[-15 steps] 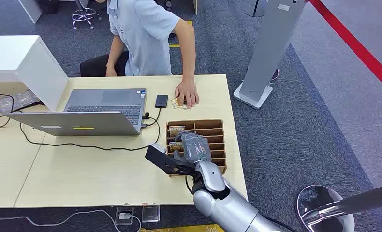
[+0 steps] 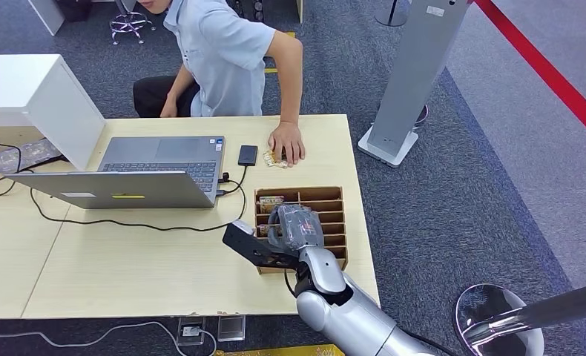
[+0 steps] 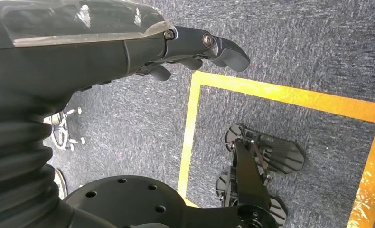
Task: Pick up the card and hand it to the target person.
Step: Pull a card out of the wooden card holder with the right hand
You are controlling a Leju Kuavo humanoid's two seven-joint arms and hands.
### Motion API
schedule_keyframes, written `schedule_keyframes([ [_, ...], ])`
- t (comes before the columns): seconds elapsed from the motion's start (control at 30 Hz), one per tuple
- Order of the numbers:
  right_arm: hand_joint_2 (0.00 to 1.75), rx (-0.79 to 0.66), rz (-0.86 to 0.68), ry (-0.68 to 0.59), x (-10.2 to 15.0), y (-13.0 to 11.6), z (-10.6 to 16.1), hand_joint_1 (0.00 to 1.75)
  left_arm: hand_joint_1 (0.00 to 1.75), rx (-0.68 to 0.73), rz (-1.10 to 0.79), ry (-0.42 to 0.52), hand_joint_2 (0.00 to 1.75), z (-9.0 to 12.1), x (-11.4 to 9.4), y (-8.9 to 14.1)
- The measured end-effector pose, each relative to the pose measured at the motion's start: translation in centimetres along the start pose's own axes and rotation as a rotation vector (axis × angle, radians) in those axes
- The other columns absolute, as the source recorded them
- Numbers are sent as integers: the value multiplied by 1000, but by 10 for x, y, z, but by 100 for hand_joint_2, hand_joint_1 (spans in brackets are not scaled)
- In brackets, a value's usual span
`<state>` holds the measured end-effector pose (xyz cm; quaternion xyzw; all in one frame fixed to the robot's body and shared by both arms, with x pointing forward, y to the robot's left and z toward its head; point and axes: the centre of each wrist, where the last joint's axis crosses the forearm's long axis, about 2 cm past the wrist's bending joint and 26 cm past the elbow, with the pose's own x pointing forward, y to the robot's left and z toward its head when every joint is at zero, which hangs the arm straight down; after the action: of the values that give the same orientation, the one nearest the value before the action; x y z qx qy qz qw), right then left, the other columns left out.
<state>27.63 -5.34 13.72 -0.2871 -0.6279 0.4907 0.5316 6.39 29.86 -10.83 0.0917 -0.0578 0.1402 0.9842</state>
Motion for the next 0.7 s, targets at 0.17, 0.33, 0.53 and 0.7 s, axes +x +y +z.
schedule_keyframes([
  [0.17, 175, 3, 2, 4, 0, 0, 0, 155, 0, -1, -2, -1, 175, 0, 0, 0],
  [0.33, 175, 8, 4, 5, 0, 1, 0, 175, 0, -7, -3, -4, 175, 0, 0, 0],
  [0.53, 175, 2, 4, -8, 0, 1, 1, 175, 0, -20, -3, -23, 175, 0, 0, -1],
  [0.7, 175, -105, -67, -117, 0, 4, 8, 175, 0, -6, 1, 1, 175, 0, -1, 0],
])
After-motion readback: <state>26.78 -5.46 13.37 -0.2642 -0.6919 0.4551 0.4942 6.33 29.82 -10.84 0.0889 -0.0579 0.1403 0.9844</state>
